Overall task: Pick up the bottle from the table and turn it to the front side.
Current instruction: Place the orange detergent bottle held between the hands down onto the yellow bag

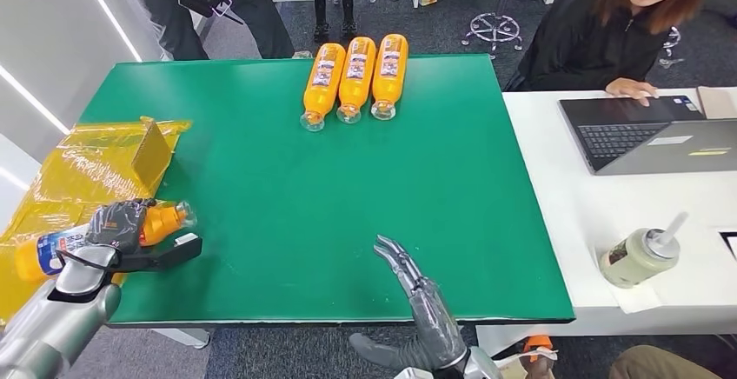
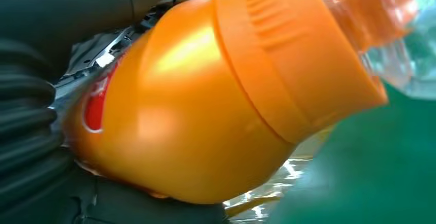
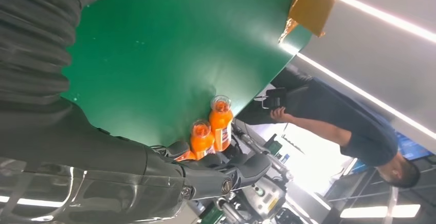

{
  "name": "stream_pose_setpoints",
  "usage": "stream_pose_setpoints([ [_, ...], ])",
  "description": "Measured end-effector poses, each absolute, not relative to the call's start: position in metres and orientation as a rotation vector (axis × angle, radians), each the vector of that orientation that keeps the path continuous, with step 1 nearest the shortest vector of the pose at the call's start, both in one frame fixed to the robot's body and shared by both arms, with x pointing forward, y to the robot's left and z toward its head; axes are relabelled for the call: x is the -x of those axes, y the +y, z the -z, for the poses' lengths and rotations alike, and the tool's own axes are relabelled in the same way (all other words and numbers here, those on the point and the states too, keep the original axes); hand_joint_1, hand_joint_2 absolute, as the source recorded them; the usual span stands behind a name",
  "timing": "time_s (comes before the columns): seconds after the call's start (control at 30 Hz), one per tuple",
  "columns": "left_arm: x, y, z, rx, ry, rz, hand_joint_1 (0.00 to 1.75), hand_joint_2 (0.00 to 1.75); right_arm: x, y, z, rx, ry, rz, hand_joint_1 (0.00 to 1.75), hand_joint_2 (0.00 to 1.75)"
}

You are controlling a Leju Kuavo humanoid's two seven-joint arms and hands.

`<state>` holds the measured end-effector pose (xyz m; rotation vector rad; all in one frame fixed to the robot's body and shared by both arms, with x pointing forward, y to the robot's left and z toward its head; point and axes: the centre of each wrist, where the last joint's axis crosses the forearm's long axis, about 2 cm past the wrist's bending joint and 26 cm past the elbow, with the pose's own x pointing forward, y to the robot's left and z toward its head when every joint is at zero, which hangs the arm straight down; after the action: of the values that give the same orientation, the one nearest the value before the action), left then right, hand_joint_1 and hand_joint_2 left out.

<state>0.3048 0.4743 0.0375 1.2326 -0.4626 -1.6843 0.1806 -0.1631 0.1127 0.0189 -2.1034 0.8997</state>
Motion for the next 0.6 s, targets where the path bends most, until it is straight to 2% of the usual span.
stream_pose_setpoints([
  [0.27,-0.298,0.489,-0.038,-1.256,-0.418,1.679,0.0,1.75,-0.177,-0.164,-0.103,-0.025,-2.084,-0.913,0.0,1.75],
  [0.6,-0.296,0.495,-0.041,-1.276,-0.507,1.676,0.0,1.75,-0.172,-0.165,-0.095,0.0,-2.059,-0.895,0.0,1.75],
])
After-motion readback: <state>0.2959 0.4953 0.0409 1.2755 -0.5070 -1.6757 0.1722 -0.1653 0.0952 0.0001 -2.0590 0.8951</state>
